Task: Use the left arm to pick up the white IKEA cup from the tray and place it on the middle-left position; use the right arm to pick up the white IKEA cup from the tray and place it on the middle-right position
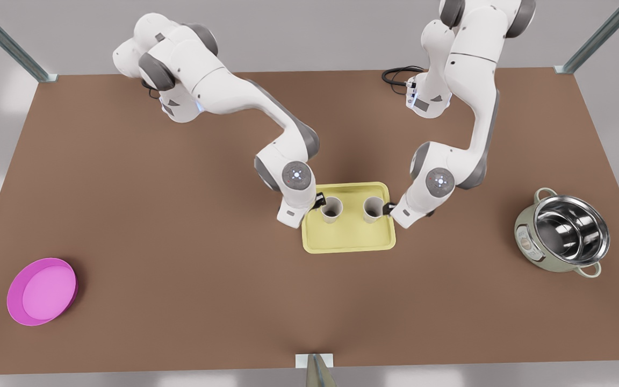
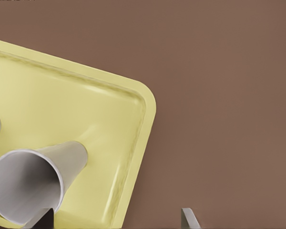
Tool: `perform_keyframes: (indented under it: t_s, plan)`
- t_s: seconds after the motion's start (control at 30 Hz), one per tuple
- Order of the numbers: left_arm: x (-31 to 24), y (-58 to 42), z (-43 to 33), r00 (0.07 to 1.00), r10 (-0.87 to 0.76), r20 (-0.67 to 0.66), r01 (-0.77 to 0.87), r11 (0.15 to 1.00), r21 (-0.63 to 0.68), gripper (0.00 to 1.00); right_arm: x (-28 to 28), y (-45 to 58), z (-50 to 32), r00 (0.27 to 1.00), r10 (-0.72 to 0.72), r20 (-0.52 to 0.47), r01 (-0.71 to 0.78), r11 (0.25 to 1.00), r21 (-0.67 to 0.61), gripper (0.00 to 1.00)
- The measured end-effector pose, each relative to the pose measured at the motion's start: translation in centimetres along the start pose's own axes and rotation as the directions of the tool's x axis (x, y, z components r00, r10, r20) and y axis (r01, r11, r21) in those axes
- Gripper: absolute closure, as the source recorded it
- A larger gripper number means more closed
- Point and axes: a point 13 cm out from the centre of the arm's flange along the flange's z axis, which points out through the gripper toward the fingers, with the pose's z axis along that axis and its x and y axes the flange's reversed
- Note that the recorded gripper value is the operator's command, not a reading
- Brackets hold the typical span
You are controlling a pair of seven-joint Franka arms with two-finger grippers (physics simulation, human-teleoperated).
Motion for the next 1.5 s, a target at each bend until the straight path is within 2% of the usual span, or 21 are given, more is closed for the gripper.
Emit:
perform_keyframes:
  t_s: [0.17, 0.47, 1.0, 1.03, 1.07, 1.17, 1.3, 1.37, 1.5]
  plan:
    - [1.0, -1.1, -1.3, 0.998, -0.02, 0.053, 0.019, 1.0, 0.023, 0.0, -0.4, 2.9, 2.7, 0.996, 0.08, 0.042, -0.079, 0.997, -0.025, 0.0]
    - [2.6, -2.1, 1.6, 0.998, -0.054, 0.038, 0.053, 0.998, 0.014, 0.0, -1.5, 5.5, 5.1, 0.975, 0.199, 0.096, -0.193, 0.978, -0.074, 0.0]
    - [3.9, -3.5, 7.3, 0.997, -0.082, 0.002, 0.082, 0.996, -0.016, 0.0, -1.0, 6.5, 6.1, 0.952, 0.282, 0.115, -0.276, 0.959, -0.067, 0.0]
    - [3.8, -3.6, 7.4, 0.996, -0.084, 0.007, 0.084, 0.996, -0.014, 0.03, -1.0, 6.6, 5.6, 0.951, 0.286, 0.118, -0.28, 0.958, -0.07, 0.0]
    - [3.8, -3.7, 7.4, 0.996, -0.086, 0.011, 0.086, 0.996, -0.013, 0.21, -1.0, 6.6, 5.3, 0.949, 0.291, 0.119, -0.284, 0.956, -0.071, 0.0]
    - [3.5, -3.9, 7.4, 0.995, -0.093, 0.024, 0.093, 0.996, -0.01, 0.49, -0.8, 6.6, 5.2, 0.946, 0.303, 0.114, -0.296, 0.953, -0.069, 0.0]
    - [3.2, -4.0, 7.2, 0.994, -0.105, 0.035, 0.105, 0.994, -0.006, 0.72, 0.2, 7.2, 4.6, 0.947, 0.305, 0.098, -0.302, 0.952, -0.053, 0.0]
    - [3.1, -4.0, 7.1, 0.993, -0.11, 0.039, 0.111, 0.994, -0.004, 0.79, 0.6, 7.1, 4.4, 0.947, 0.31, 0.087, -0.307, 0.951, -0.042, 0.0]
    - [2.8, -4.1, 6.5, 0.991, -0.122, 0.049, 0.122, 0.993, 0.002, 0.8, 1.3, 6.0, 5.4, 0.944, 0.323, 0.064, -0.323, 0.946, -0.01, 0.0]
